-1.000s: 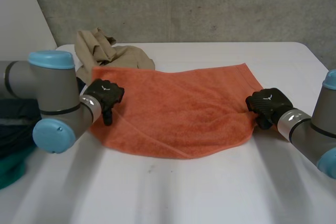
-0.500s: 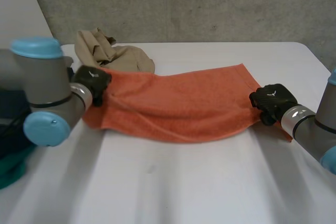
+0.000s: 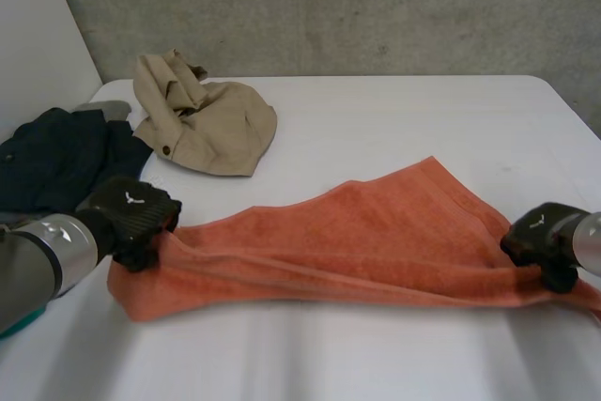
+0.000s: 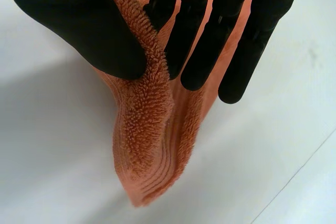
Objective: Fold the laundry.
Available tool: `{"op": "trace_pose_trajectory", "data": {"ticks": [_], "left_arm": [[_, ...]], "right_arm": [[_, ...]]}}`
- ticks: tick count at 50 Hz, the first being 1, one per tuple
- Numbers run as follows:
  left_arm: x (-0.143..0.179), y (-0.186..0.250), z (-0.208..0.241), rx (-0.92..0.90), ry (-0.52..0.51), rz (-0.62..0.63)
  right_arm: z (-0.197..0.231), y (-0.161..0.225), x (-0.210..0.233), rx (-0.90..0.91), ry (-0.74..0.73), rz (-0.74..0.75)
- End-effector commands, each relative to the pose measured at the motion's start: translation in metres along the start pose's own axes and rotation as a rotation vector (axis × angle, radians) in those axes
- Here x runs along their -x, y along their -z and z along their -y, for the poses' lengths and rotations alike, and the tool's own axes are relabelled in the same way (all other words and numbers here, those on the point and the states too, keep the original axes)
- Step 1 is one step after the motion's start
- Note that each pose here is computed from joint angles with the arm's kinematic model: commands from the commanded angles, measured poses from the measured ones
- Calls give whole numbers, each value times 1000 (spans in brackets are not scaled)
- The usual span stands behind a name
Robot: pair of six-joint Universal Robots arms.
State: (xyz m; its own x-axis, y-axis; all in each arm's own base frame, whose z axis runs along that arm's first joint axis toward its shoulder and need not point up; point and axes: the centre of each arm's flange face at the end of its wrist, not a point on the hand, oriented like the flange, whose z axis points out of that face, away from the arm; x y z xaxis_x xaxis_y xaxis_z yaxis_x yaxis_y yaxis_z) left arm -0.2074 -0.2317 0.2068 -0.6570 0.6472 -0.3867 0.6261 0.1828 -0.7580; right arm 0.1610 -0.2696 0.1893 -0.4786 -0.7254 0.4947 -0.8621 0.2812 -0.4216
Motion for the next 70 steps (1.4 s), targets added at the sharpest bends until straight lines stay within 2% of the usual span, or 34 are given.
{"op": "trace_pose_trajectory", "data": {"ticks": [1, 3, 7, 9, 11, 13, 15, 17, 21, 25, 31, 35, 40, 44, 48, 64, 70], "left_arm": [[-11, -31, -1, -14, 26, -69], [-7, -41, 9, -60, 6, -41], [20, -52, 56, -227, -37, 94], [43, -45, 94, -380, -30, 209], [60, -37, 118, -502, 4, 288], [82, -22, 149, -689, 81, 378], [100, -11, 168, -849, 167, 418], [104, -9, 175, -918, 208, 410], [97, -24, 163, -862, 267, 332], [74, -47, 134, -695, 281, 261], [50, -68, 95, -539, 268, 222], [29, -82, 61, -428, 239, 183], [1, -95, 18, -326, 140, 154], [-5, -99, 3, -311, 70, 170], [-1, -96, -4, -303, 39, 188], [-4, -66, -1, -307, 34, 166], [-3, -30, 13, -322, 35, 168]], "right_arm": [[12, -26, 4, -59, 18, -35], [21, -34, 0, -103, 8, -78], [51, -43, -32, -227, -30, -257], [76, -33, -69, -353, -97, -439], [92, -22, -93, -461, -160, -560], [109, 2, -122, -647, -245, -711], [123, 34, -143, -833, -285, -827], [130, 50, -149, -929, -286, -868], [136, 50, -138, -957, -258, -800], [130, 22, -114, -864, -264, -651], [115, -16, -83, -727, -264, -507], [95, -43, -59, -616, -259, -408], [67, -76, -26, -484, -244, -289], [53, -87, -17, -431, -231, -260], [47, -90, -17, -412, -229, -259], [43, -81, -18, -406, -231, -254], [43, -45, -28, -342, -204, -236]]}}
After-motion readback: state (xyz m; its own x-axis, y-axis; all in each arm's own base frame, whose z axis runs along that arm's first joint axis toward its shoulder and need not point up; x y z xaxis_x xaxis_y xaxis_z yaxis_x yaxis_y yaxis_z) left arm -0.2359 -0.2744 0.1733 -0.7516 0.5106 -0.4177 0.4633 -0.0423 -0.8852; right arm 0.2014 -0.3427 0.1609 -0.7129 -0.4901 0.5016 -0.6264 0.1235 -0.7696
